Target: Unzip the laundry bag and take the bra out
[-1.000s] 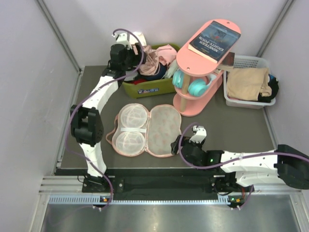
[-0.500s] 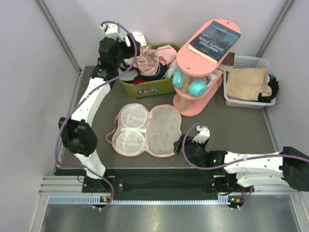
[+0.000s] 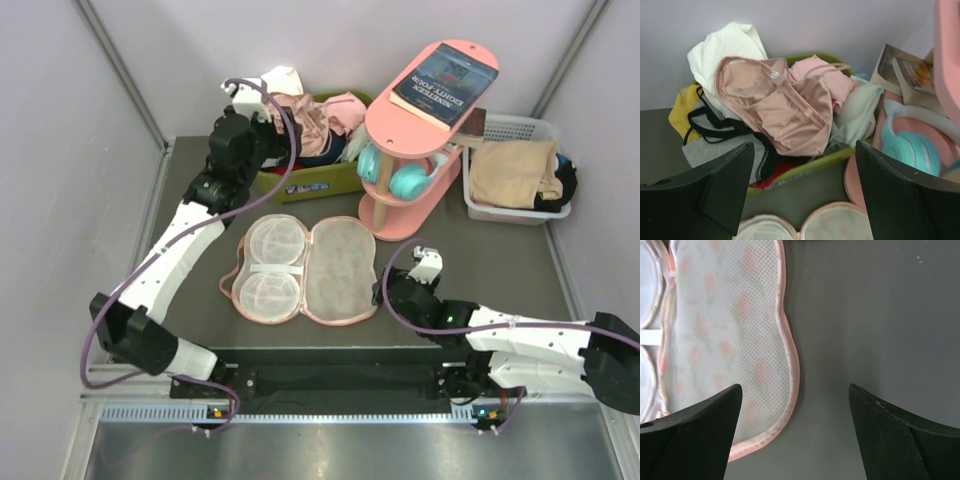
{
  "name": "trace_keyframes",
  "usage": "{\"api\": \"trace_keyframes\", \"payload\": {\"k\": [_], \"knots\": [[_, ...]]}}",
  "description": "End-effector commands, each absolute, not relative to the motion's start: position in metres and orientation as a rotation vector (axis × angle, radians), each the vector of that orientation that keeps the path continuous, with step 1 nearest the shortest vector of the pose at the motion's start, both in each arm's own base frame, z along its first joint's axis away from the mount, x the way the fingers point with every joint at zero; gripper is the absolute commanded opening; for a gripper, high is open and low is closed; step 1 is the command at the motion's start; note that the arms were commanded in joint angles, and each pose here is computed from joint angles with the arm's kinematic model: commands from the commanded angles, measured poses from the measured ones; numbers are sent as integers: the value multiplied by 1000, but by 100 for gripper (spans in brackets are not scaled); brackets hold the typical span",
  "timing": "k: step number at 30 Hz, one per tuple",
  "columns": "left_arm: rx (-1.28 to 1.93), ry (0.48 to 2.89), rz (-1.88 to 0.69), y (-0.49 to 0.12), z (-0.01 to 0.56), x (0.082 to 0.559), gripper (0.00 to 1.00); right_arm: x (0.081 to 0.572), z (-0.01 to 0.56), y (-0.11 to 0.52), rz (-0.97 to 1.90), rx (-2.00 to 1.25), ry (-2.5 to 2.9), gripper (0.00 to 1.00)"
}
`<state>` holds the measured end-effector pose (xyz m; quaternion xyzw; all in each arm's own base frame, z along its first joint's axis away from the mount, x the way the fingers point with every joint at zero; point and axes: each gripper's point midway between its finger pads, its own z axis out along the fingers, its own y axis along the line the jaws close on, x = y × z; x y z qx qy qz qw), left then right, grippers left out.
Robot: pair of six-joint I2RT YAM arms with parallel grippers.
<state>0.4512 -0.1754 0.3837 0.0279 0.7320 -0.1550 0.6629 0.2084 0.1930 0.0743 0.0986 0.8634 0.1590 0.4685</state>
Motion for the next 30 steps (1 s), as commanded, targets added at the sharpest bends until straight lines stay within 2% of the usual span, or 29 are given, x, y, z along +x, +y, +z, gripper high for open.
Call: {"api": "trace_keyframes", "payload": {"k": [1,10,14,17,26,29,30], "knots": [[28,1669,-278,-156,382,413,86,214,78,208,378,120,2143,86],[29,1911,-314,-134,333,331,89,220,62,238,310,24,2257,81],[76,1994,-292,-127,314,311,98,222,60,241,299,24,2266,79],[146,1975,-236,-121,306,310,99,222,55,239,279,33,2280,78],[37,1829,-175,-101,296,319,99,225,36,233,204,38,2336,68],[38,1840,-141,-95,286,319,99,226,30,231,195,36,2356,60],[34,1843,-130,-93,283,319,99,227,27,229,187,39,2367,54]]}}
